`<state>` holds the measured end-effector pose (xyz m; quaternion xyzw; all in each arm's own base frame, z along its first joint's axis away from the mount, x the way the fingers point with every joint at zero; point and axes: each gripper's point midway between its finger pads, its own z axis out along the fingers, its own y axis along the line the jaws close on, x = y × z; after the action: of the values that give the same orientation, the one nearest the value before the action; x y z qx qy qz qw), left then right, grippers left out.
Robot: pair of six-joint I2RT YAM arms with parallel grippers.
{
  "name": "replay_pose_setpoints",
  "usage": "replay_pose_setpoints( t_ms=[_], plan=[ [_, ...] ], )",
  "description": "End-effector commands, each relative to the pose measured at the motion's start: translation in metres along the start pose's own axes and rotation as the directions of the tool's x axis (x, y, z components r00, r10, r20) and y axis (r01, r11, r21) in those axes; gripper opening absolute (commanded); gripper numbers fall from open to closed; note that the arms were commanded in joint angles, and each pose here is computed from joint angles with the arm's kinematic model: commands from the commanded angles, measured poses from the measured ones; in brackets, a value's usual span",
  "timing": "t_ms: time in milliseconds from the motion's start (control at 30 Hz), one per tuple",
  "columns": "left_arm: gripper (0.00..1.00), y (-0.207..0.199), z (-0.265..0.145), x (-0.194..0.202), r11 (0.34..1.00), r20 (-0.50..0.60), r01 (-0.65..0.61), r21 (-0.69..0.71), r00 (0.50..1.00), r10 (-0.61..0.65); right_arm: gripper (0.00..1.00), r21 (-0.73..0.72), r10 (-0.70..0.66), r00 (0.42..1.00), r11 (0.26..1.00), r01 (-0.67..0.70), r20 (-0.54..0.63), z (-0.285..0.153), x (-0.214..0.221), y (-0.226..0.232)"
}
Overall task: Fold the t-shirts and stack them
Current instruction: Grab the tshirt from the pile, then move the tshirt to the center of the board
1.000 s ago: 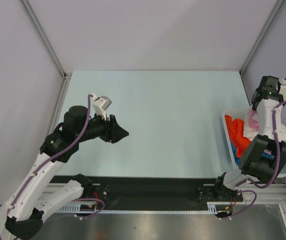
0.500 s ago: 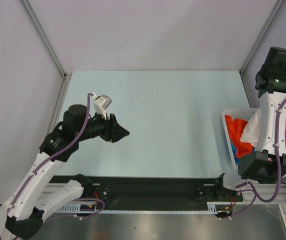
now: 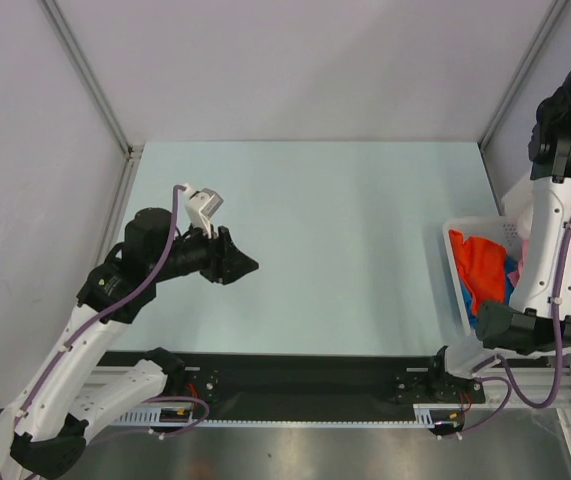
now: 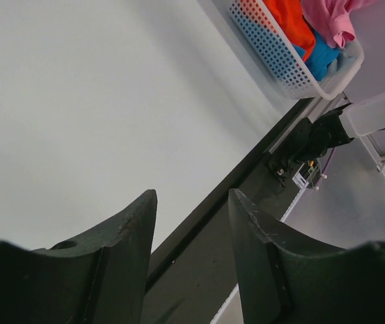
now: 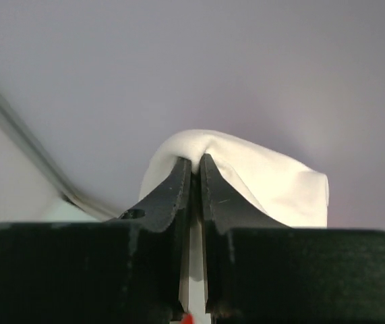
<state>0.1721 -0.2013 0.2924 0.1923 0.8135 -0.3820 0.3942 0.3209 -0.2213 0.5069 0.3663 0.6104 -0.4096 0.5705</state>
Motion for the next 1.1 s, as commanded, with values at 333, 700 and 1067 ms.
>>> replay_pose_setpoints(
  t_ms=[333, 700, 1067],
  plan=[
    [0.85, -0.017, -0.042, -0.072, 0.995, 0.249, 0.054, -0.083, 0.968, -0.031, 0.0, -0.59, 0.568, 0.822, 0.678, -0.438, 0.044, -0.216, -0.154, 0.064],
    [0.89, -0.011, -0.098, -0.079, 0.957, 0.417, 0.232, -0.174, 0.898, -0.142, 0.23, -0.902, -0.009, 0.917, 0.186, -0.39, -0.398, -0.418, 0.071, 0.141],
    [0.81, 0.038, 0.011, 0.069, 0.869, -0.1, 0.267, -0.417, 0.936, -0.336, 0.88, -0.96, -0.644, 0.723, 0.066, -0.273, -0.25, -0.452, 0.301, 0.085]
  ],
)
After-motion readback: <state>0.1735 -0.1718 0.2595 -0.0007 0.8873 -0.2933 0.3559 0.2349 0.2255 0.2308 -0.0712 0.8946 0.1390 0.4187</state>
